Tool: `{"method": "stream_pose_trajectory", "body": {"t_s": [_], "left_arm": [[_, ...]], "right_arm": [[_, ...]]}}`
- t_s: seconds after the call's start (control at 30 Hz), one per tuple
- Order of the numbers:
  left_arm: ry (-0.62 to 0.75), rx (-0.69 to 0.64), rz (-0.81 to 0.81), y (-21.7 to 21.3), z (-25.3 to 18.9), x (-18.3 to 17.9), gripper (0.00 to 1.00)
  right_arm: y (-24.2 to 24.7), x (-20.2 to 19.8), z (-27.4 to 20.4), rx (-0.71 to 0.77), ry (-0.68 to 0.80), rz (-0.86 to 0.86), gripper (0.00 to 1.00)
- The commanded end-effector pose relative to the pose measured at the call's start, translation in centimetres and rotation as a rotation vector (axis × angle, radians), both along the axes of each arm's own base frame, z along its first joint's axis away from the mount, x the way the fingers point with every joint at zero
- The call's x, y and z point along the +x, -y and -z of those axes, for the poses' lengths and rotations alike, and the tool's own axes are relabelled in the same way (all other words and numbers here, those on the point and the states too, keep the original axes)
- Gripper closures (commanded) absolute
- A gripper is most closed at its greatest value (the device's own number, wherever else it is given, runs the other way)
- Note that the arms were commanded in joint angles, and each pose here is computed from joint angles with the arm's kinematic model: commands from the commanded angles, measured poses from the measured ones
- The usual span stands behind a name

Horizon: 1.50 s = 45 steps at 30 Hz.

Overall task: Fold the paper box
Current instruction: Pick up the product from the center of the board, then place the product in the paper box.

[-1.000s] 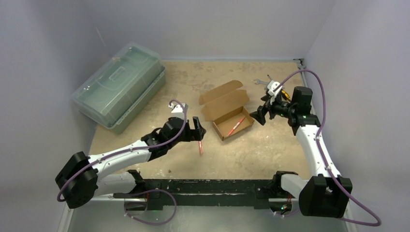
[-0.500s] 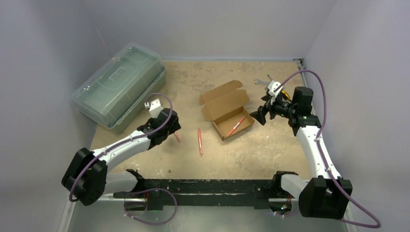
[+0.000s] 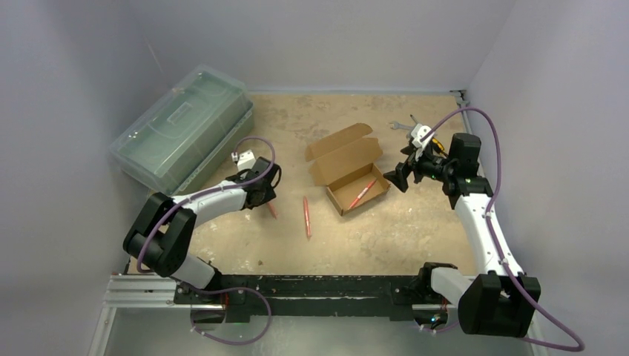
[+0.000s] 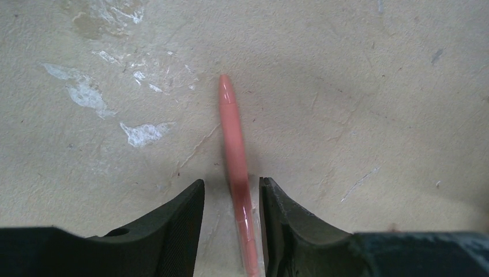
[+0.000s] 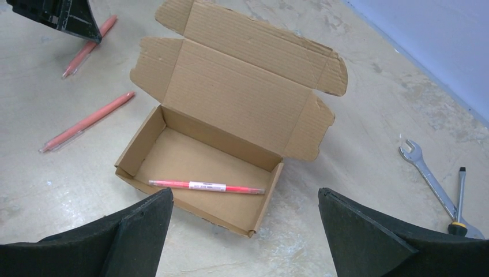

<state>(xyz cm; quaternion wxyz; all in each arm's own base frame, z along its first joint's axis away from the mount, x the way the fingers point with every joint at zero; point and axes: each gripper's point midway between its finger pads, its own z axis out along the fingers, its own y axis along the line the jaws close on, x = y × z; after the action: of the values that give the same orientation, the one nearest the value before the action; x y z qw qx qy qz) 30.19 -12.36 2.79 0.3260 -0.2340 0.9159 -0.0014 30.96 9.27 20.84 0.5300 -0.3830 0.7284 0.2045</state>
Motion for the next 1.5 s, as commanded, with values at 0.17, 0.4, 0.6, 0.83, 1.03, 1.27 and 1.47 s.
{"method": "stream_pose_trajectory", "body": {"t_s": [0.17,0.4,0.6,0.83,1.03,1.27,1.47], "left_arm": [[-0.028,-0.036,0.011,0.9,0.5,0.6,0.77],[-0.086,-0.026,-0.009,0.5,2.1,-0.7,0.87],[-0.041,-0.038,0.03,0.4,0.2,-0.7,1.0],[0.189,-0.212,0.312,3.7,-5.9,-1.4,1.0],[0.549,-0.525,0.711,10.0,-12.7,-3.8,1.0],[0.724,-0.439,1.036,16.7,-17.7,-5.3,1.0],[0.691,-0.369,1.155,22.6,-17.1,-3.7,1.0]], "right_arm": [[-0.1,-0.1,-0.7,-0.001,0.041,-0.018,0.01],[-0.1,0.0,-0.6,-0.001,0.036,-0.017,0.01],[-0.1,-0.1,-0.8,-0.003,0.043,-0.017,0.01],[-0.2,-0.2,-0.9,-0.002,0.046,-0.023,0.01],[-0.2,-0.3,-1.2,-0.004,0.053,-0.023,0.01],[-0.2,-0.3,-1.2,-0.005,0.054,-0.025,0.01],[0.0,-0.3,-1.2,-0.012,0.056,-0.016,0.01]]}}
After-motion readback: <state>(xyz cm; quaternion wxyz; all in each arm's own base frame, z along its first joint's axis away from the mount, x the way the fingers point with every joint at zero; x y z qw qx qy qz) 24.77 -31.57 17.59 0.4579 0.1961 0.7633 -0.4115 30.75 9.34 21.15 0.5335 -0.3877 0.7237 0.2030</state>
